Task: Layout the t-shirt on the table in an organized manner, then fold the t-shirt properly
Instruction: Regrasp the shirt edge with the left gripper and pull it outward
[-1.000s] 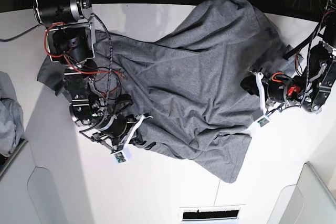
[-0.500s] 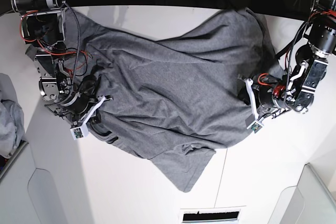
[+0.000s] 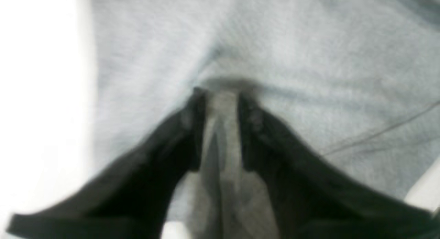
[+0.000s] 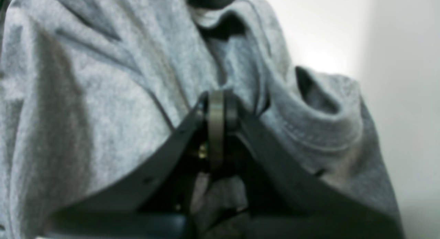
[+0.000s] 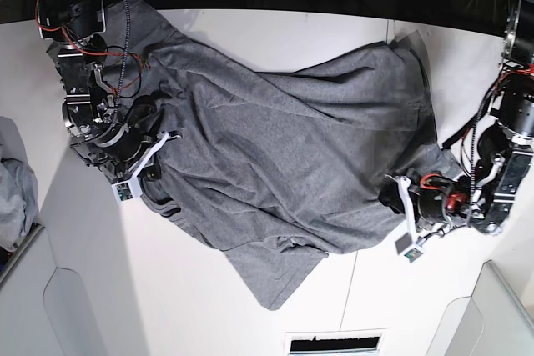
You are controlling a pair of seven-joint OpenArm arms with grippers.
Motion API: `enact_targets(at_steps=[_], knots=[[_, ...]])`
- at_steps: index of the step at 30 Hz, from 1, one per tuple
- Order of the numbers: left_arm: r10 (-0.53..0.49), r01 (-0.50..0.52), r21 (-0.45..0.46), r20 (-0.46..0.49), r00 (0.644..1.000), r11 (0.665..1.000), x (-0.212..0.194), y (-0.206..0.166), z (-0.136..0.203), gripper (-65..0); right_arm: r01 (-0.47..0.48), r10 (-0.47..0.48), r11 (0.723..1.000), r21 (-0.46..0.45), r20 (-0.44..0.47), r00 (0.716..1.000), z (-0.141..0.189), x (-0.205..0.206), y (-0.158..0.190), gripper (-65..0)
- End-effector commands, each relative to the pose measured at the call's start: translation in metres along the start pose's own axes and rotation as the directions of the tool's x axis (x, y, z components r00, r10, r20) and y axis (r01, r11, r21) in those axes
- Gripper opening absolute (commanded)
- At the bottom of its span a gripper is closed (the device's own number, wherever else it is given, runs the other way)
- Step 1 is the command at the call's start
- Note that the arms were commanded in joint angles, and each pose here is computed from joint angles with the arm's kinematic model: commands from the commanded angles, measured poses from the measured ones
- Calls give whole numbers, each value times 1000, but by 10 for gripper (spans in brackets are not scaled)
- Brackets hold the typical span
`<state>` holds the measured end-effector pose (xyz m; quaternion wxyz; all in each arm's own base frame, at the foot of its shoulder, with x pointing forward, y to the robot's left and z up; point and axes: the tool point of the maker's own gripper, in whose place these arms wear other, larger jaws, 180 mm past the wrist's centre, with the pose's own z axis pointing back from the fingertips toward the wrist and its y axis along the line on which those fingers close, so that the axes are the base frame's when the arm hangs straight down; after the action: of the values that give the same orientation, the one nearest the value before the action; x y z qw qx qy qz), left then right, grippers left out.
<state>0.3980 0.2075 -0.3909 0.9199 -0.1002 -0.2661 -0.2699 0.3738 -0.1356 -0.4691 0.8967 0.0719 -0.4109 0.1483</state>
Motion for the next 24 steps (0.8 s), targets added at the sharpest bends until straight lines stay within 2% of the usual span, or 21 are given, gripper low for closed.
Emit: enact_targets(at_steps=[1,3,6,11,14,17,24], knots=[[-24,24,10,41,999,1000,14,9,19,-386,-13,13,1000,-4,-21,1000,0,0,-4,-650],[-77,77,-27,18,997,997,1,2,36,-342,-13,13,1000,-4,-19,1000,0,1,-4,-650],[-148,146,-107,-13,989,983,-26,-22,49,-342,2,-2,1000,0,-13,1000,0,2,-3,-650],[-208,201,-174,-19,978,964,-57,-65,39,-342,7,-7,1000,1,-11,1000,0,2,-3,-650],[-233,232,-118,9,972,965,-58,-64,27,-342,7,-7,1000,1,-11,1000,0,2,-3,-650],[-217,217,-47,3,976,975,-60,-53,16,-342,8,-7,1000,2,-11,1000,0,2,-3,-650],[-227,225,-49,-29,974,973,-70,-52,9,-343,7,-7,1000,2,-12,1000,0,2,-3,-650]])
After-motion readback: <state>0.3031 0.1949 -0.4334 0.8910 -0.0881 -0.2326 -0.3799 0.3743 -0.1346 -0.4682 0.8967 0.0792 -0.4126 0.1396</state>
